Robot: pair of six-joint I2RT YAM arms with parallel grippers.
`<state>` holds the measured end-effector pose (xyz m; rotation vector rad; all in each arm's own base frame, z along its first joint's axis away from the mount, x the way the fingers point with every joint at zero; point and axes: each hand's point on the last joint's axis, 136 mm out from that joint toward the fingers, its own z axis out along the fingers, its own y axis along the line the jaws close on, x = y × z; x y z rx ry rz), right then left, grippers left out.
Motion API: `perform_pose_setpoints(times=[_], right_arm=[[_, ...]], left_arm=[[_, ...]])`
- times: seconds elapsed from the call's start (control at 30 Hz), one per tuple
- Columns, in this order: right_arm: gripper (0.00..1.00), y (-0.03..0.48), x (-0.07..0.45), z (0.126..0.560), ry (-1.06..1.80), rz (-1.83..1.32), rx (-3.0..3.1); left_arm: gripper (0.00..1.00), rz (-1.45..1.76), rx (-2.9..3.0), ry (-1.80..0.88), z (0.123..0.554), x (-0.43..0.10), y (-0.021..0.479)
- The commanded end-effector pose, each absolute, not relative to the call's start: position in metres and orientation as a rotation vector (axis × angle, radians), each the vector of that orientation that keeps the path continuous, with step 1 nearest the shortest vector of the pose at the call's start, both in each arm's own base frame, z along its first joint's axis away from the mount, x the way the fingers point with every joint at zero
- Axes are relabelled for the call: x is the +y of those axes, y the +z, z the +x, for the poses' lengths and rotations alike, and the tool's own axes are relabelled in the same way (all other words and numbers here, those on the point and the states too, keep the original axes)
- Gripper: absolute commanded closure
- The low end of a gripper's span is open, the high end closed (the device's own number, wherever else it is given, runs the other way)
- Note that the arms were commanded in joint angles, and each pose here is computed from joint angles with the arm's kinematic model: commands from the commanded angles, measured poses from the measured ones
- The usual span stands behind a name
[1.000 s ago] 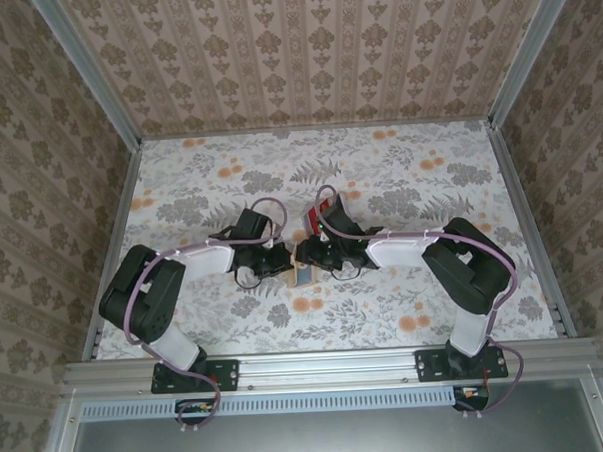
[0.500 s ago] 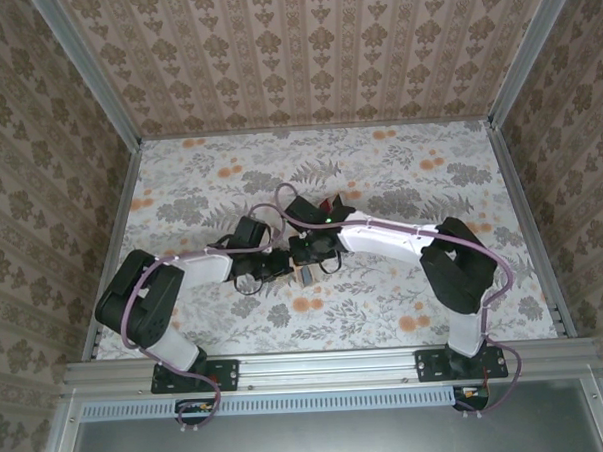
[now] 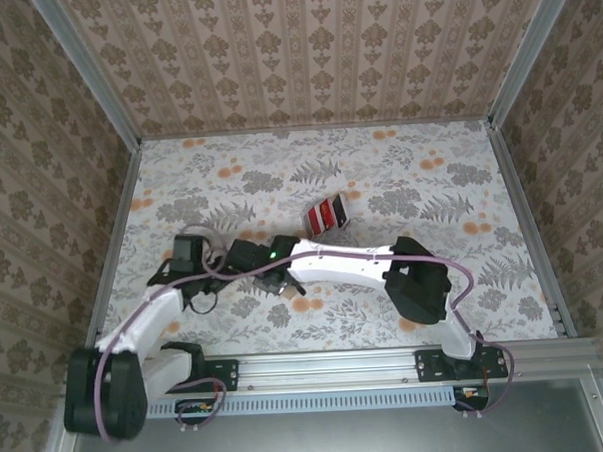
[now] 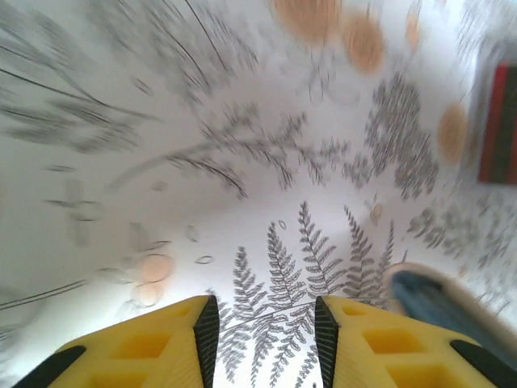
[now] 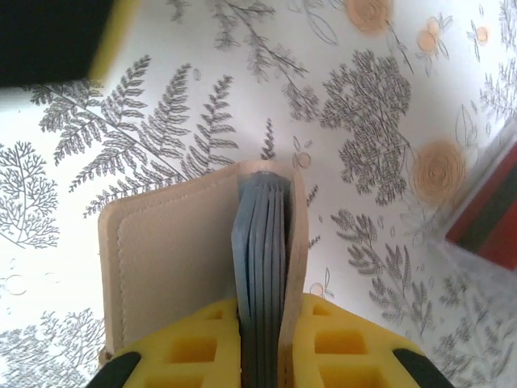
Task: Put the credit cards into the card holder
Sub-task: Turn over the card holder at the center of the table.
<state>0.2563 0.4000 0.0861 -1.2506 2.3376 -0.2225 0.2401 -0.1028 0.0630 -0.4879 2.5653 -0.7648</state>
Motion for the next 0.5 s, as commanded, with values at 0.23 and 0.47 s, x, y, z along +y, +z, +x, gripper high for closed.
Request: perform_pose_setpoints(times=[0.23, 0.47], right_arm=[[0.86, 0.076, 0.426, 0.285, -0.528, -1.358, 1.944], [0.65, 0.037, 0.43, 0.292, -0.592, -1.4, 1.898]], left_arm=[[0.61, -0.553, 2.56, -0.763, 0.237, -0.071, 0.08], [0.61, -0.547, 2.57, -0.818, 0.248, -0.077, 0.076]])
